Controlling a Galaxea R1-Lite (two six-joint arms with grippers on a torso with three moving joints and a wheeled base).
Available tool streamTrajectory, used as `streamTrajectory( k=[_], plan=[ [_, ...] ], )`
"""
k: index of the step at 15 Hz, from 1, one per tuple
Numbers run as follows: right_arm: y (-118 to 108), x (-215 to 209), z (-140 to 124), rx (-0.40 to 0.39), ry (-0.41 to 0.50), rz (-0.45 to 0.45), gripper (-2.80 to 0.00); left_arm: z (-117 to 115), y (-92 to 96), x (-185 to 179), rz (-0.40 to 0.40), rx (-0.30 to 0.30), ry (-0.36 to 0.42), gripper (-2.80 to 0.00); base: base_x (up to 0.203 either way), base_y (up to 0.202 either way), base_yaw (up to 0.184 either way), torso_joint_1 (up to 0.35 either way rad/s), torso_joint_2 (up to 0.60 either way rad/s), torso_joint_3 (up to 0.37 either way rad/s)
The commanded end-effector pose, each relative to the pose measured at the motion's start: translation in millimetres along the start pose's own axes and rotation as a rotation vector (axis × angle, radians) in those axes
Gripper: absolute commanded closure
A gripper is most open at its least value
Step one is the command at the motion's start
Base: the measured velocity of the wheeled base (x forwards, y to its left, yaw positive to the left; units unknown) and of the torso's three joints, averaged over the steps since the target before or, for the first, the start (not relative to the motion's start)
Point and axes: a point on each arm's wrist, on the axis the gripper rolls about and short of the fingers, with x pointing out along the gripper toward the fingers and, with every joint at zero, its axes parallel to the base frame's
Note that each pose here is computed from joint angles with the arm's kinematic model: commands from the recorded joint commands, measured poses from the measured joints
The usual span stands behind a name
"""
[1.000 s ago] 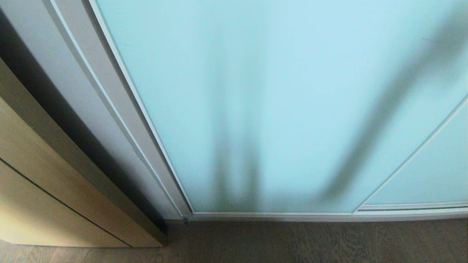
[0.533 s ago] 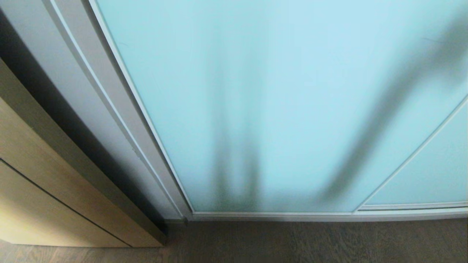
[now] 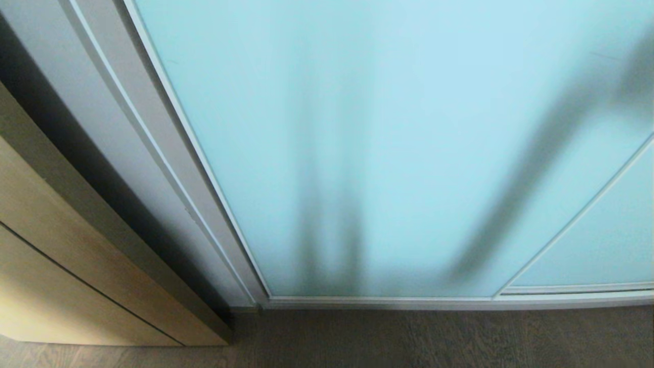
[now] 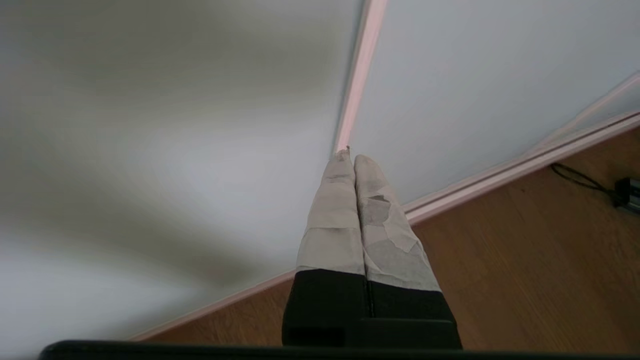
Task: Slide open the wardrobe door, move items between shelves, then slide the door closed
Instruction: Open the door
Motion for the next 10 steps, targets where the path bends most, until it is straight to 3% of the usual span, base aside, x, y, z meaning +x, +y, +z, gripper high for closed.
streamTrajectory(
  k=[1,10],
  plan=[
    [0,7,-2,0.002,0.006,-0.003,0.00,0,0.0,0,0.000,0.000,0.000,0.00,0.000,0.000,0.000,0.000,0.00,0.000],
    [-2,39,-6,0.008,-0.008,-0.021,0.00,0,0.0,0,0.000,0.000,0.000,0.00,0.000,0.000,0.000,0.000,0.00,0.000]
  ],
)
